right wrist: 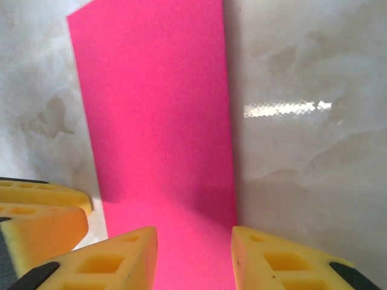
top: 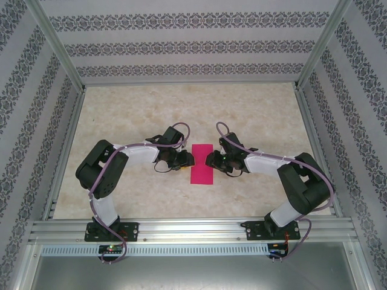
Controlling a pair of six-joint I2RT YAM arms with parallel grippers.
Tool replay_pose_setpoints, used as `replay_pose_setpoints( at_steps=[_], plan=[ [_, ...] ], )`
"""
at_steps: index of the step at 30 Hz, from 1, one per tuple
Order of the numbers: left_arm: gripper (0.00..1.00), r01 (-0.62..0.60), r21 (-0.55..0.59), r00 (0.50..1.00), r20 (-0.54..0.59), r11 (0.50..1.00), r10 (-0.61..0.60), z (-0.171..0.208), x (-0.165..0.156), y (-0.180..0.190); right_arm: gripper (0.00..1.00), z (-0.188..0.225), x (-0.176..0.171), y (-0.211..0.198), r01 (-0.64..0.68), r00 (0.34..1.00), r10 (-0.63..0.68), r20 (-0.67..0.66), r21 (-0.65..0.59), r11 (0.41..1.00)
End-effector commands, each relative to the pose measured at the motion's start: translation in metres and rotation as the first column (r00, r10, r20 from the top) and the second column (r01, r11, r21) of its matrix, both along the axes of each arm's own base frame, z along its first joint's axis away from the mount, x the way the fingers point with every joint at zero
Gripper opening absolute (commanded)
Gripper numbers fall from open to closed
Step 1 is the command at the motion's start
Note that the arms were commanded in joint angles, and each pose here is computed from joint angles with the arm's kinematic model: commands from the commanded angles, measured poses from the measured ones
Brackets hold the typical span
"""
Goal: Fold a paper plane with a square sheet of paper (pick it up from the middle)
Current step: Fold the triangle a second time at the center of the table.
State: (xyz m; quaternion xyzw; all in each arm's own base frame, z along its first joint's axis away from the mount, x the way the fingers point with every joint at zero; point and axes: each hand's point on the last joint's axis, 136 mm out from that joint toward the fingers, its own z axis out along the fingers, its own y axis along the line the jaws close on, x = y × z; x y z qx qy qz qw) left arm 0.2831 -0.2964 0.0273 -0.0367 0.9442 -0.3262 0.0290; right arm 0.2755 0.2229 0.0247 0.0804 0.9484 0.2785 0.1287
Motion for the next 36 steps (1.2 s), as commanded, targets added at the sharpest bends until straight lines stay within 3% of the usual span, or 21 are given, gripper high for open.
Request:
replay_pose_setpoints(
  at_steps=[1,10,20,36],
  plan=[
    [0.34,0.011,-0.024,1.0,0.0,1.0,-0.011,-0.001,-0.001,-0.006,0.38,-0.007,0.002,-0.002,0.006,1.0,-0.006,-0.011,-0.003,1.0],
    [0.35,0.024,-0.023,1.0,-0.013,0.999,-0.025,-0.004,-0.005,-0.008,0.37,-0.014,-0.001,-0.005,0.013,1.0,-0.013,-0.026,-0.011,1.0],
    [0.34,0.047,-0.103,0.998,-0.044,0.994,-0.052,-0.001,-0.008,-0.023,0.37,-0.017,-0.003,-0.007,0.02,0.999,-0.02,-0.036,-0.016,1.0],
    [0.29,0.054,-0.116,0.998,-0.003,0.992,-0.055,0.013,-0.004,-0.025,0.37,-0.02,-0.005,-0.007,0.021,0.999,-0.022,-0.042,-0.02,1.0]
  ],
)
